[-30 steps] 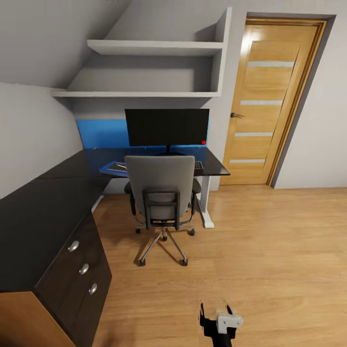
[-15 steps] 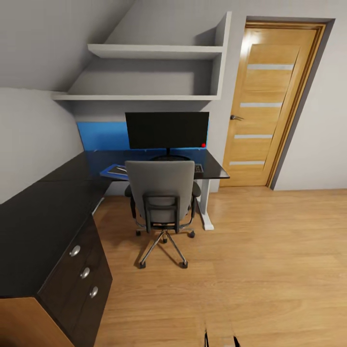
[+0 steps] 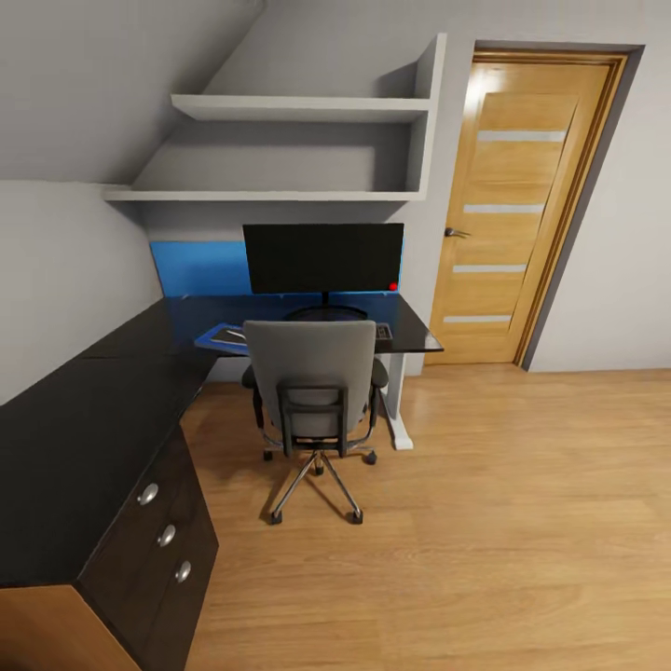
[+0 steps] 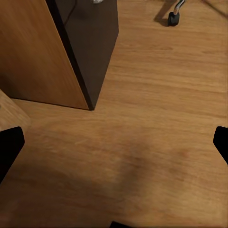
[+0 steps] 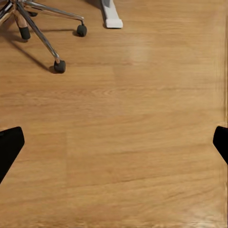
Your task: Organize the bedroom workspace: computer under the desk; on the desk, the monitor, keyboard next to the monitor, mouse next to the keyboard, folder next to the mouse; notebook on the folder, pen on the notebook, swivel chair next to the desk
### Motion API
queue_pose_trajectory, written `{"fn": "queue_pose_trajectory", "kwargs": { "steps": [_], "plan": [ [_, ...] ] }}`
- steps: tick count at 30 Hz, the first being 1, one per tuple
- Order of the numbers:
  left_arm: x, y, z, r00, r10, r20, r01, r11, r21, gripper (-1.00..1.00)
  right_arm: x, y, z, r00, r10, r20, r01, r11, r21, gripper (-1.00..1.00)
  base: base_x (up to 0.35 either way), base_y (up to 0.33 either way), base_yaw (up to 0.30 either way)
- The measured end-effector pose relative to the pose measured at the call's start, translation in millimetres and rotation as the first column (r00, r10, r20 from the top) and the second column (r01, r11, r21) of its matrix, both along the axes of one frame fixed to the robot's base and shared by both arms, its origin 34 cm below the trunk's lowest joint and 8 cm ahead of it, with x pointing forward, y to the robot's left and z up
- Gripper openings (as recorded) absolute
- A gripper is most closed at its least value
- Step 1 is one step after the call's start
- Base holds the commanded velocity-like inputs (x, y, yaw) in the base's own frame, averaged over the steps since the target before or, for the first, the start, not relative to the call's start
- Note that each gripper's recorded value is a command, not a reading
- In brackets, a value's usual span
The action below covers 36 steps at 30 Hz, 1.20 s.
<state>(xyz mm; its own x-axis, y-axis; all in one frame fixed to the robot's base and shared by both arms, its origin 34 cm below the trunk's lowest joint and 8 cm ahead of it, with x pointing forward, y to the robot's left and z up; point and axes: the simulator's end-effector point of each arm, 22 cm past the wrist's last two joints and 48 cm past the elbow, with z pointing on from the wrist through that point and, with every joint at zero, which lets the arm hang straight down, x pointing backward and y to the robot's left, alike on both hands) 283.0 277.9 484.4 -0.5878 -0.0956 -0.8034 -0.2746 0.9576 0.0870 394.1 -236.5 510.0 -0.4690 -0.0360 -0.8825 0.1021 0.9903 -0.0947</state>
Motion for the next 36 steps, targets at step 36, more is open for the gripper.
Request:
{"fn": "queue_pose_trajectory", "kwargs": {
  "steps": [36],
  "plan": [
    [-10.1, -0.6, 45.5, 0.995, -0.006, -0.104, 0.006, 1.000, -0.007, 1.00, -92.9, -94.3, -1.8, 0.910, -0.028, -0.413, -0.052, 0.982, -0.181, 1.00, 0.000, 0.000, 0.000]
  ]
}}
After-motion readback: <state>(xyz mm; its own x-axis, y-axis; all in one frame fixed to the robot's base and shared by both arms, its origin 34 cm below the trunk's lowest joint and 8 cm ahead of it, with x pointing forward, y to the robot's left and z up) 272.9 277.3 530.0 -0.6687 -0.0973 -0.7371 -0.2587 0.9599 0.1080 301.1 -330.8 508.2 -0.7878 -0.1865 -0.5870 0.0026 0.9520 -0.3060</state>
